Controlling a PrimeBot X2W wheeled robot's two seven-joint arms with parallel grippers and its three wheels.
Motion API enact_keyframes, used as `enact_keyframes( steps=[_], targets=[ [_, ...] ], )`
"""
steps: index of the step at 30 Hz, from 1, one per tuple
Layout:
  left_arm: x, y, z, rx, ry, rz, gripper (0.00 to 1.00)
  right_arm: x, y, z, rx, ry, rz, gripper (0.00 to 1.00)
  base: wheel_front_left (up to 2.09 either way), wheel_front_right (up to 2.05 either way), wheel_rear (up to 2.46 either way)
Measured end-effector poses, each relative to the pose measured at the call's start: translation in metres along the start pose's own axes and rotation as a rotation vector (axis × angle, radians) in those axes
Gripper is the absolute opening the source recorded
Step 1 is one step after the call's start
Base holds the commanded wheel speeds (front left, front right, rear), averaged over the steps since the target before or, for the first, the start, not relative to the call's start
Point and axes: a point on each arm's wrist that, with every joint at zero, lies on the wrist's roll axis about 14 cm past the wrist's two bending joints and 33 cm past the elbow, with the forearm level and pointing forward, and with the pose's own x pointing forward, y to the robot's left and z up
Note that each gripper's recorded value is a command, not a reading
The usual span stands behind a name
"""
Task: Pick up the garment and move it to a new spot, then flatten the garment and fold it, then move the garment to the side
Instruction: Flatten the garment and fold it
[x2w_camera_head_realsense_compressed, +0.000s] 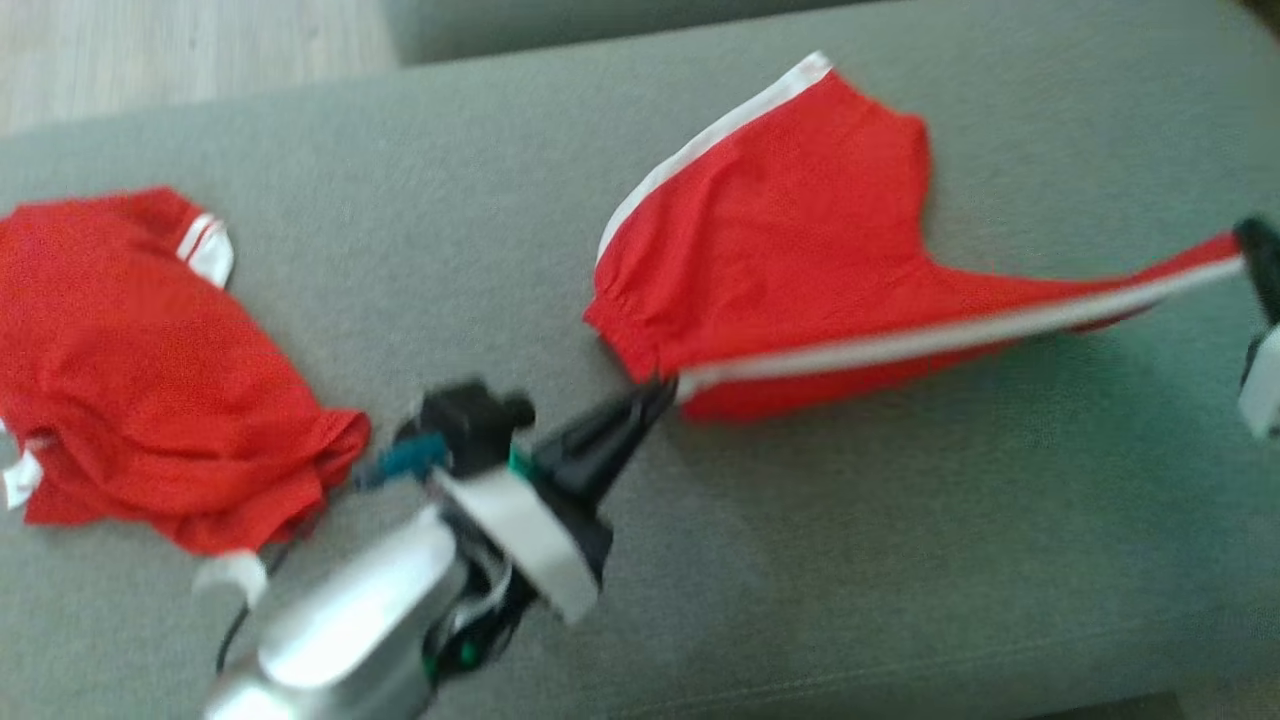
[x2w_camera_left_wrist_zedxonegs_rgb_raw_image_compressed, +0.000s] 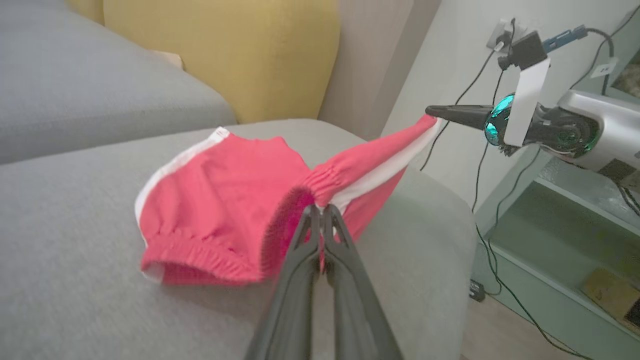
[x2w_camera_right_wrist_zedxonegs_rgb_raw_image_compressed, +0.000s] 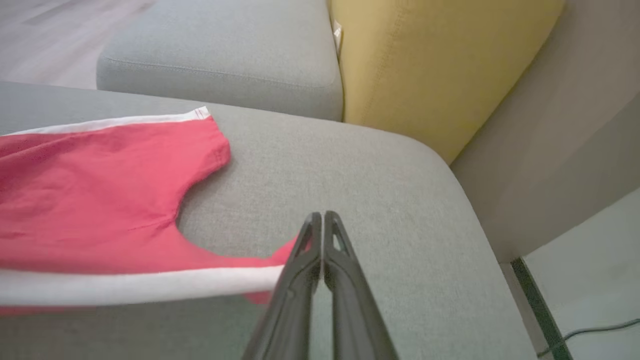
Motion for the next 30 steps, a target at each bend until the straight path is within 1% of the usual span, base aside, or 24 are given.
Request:
enact_keyframes(
  steps=[4,7,10,17,20,24,30],
  targets=[
    [0.015,0.021,0.020,0.021,-0.048,0.018,0.00,0.031,0.007,0.033,-0.060,-0.029,0.011,0.00,0.00,0.00,0.00],
    [0.019,0.040,0.021,0.034,-0.049,0.051,0.00,0.057,0.018,0.061,-0.097,-0.059,0.030,0.00,0.00,0.00,0.00],
    [0.021,0.058,0.020,0.026,-0.051,0.090,0.00,0.084,0.033,0.074,-0.144,-0.052,0.057,0.00,0.00,0.00,0.00],
    [0.024,0.090,0.015,0.011,-0.044,0.149,0.00,0.140,0.068,0.087,-0.219,-0.021,0.124,0.00,0.00,0.00,0.00],
    [0.026,0.099,0.009,0.020,-0.025,0.162,0.00,0.161,0.076,0.092,-0.294,-0.009,0.132,0.00,0.00,0.00,0.00],
    [0.029,0.111,0.000,0.019,-0.001,0.176,0.00,0.188,0.089,0.084,-0.343,0.032,0.153,0.00,0.00,0.00,0.00],
    [0.030,0.121,-0.012,0.007,0.026,0.186,0.00,0.219,0.106,0.071,-0.365,0.074,0.179,0.00,0.00,0.00,0.00]
  ],
)
